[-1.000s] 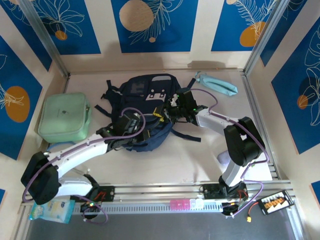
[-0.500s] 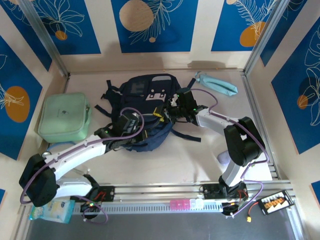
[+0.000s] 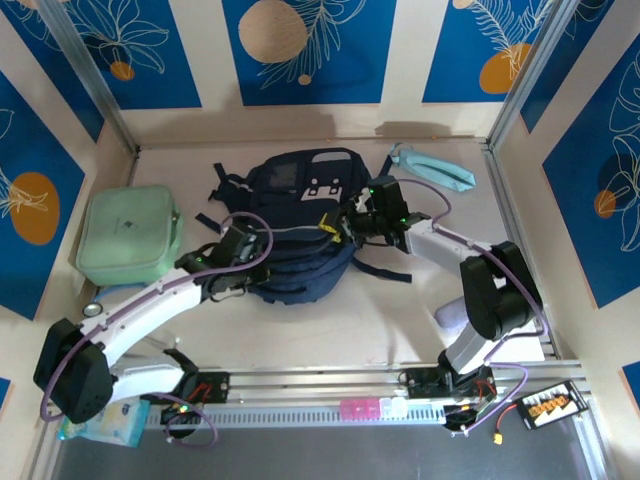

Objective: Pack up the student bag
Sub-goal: Unzip the student bag at the center of the table.

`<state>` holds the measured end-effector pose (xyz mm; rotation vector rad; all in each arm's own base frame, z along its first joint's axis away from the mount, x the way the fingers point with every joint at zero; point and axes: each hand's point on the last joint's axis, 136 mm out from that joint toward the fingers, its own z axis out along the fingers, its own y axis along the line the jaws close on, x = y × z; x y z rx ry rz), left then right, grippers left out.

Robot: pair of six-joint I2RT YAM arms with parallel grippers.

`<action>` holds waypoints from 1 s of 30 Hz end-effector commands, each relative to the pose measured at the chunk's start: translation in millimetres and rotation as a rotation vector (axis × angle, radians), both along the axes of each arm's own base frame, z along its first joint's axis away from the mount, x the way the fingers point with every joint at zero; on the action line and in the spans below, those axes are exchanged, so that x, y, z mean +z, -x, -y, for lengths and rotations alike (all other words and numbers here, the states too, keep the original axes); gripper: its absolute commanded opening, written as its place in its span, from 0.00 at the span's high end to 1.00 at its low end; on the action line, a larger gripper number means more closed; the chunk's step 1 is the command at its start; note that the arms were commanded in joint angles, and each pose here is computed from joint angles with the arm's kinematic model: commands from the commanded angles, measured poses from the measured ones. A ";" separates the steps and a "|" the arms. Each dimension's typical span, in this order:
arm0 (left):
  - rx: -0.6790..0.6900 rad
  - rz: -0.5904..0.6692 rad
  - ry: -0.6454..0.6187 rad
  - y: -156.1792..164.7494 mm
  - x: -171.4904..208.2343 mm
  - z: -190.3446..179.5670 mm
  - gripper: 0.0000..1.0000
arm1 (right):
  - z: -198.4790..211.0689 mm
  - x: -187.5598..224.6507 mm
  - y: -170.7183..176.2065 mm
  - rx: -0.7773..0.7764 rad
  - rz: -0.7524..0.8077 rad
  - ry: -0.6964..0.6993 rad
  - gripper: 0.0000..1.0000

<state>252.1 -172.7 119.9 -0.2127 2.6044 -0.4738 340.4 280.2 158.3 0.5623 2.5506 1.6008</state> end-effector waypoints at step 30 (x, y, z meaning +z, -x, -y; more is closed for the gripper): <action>-0.579 0.171 0.192 3.0 68.1 163.3 1.00 | 61.7 -5.2 55.8 -0.384 -0.218 0.133 0.34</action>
